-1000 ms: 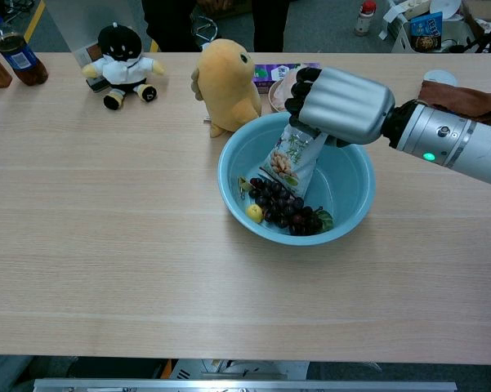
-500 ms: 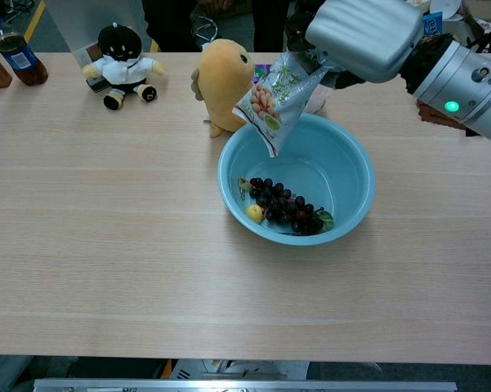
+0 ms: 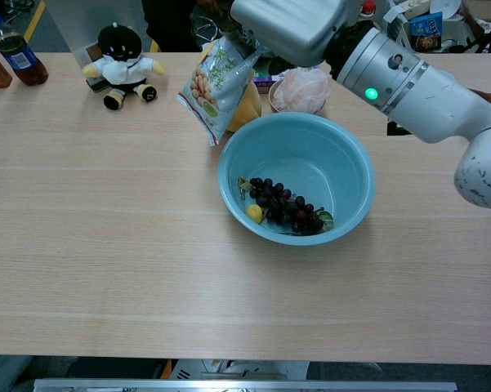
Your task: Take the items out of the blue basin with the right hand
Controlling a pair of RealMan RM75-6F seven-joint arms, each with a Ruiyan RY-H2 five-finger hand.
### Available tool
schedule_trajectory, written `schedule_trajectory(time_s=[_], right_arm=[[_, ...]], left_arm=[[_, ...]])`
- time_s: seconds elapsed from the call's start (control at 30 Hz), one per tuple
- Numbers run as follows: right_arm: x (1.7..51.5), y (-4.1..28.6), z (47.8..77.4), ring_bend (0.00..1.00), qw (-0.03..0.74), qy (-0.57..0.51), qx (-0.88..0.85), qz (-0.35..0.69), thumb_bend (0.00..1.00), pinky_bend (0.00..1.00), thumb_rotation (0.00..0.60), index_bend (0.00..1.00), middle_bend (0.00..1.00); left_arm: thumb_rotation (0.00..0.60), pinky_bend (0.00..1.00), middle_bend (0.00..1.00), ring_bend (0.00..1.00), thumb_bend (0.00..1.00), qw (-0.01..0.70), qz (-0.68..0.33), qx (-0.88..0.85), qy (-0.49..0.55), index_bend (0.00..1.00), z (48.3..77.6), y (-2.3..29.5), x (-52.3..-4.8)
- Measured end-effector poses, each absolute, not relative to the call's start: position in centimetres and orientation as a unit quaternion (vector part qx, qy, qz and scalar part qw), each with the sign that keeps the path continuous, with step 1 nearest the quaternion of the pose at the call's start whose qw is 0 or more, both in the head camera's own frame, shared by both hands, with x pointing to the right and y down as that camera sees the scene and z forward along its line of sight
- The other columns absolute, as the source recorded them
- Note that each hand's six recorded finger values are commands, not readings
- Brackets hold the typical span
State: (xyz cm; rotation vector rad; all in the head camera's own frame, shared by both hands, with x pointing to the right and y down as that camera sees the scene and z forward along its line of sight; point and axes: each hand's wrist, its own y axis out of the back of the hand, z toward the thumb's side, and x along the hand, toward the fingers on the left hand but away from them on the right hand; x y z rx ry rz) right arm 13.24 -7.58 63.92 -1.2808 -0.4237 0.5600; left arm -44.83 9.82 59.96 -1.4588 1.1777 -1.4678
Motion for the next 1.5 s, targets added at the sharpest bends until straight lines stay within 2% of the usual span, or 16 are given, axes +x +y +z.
schedule_trajectory(time_s=[0.13,0.3,0.4,0.43,0.53,0.63,0.9,1.2,1.43,1.5], right_arm=[[10.9,-7.1,64.6,0.33,0.745,-0.184,-0.586,0.259,0.31,0.26,0.600,0.78,0.46],[7.7,-6.7,65.6,0.26,0.743,-0.168,-0.588,0.273,0.30,0.26,0.600,0.66,0.40],[6.4,-6.6,66.3,0.19,0.742,-0.158,-0.587,0.284,0.26,0.23,0.600,0.49,0.33],[6.0,-6.6,66.5,0.15,0.742,-0.154,-0.586,0.288,0.23,0.21,0.600,0.38,0.29],[5.2,-6.5,67.2,0.09,0.738,-0.142,-0.586,0.303,0.15,0.18,0.600,0.15,0.20],[4.5,-6.3,67.4,0.07,0.735,-0.136,-0.588,0.311,0.12,0.18,0.600,0.05,0.17],[4.2,-5.8,66.2,0.07,0.724,-0.154,-0.610,0.283,0.08,0.18,0.600,0.06,0.19],[7.1,-6.0,63.4,0.10,0.717,-0.171,-0.634,0.234,0.08,0.19,0.600,0.22,0.25],[10.5,-5.8,63.5,0.16,0.700,-0.136,-0.654,0.251,0.08,0.35,0.600,0.28,0.27],[11.6,-5.3,63.8,0.18,0.691,-0.116,-0.665,0.258,0.08,0.37,0.600,0.29,0.28]], left_arm=[[0.600,0.18,0.23,0.26,0.36,0.374,-0.571,-0.569,0.459,0.36,59.8,9.8,-44.7],[0.600,0.18,0.23,0.26,0.36,0.377,-0.569,-0.570,0.458,0.36,59.5,9.7,-44.5],[0.600,0.18,0.23,0.26,0.36,0.378,-0.569,-0.568,0.460,0.36,59.3,9.7,-44.6],[0.600,0.18,0.23,0.26,0.36,0.378,-0.569,-0.567,0.460,0.36,59.2,9.7,-44.6],[0.600,0.18,0.23,0.26,0.36,0.378,-0.571,-0.564,0.461,0.36,59.1,9.8,-44.8],[0.600,0.18,0.23,0.26,0.36,0.377,-0.572,-0.563,0.462,0.36,59.0,9.8,-44.9],[0.600,0.18,0.23,0.26,0.36,0.377,-0.574,-0.562,0.461,0.36,59.0,9.9,-45.1],[0.600,0.18,0.23,0.26,0.36,0.376,-0.573,-0.564,0.461,0.36,59.2,9.8,-45.1],[0.600,0.18,0.23,0.26,0.36,0.375,-0.575,-0.563,0.460,0.36,59.2,9.9,-45.2],[0.600,0.18,0.23,0.26,0.36,0.374,-0.576,-0.564,0.458,0.36,59.3,9.9,-45.1]])
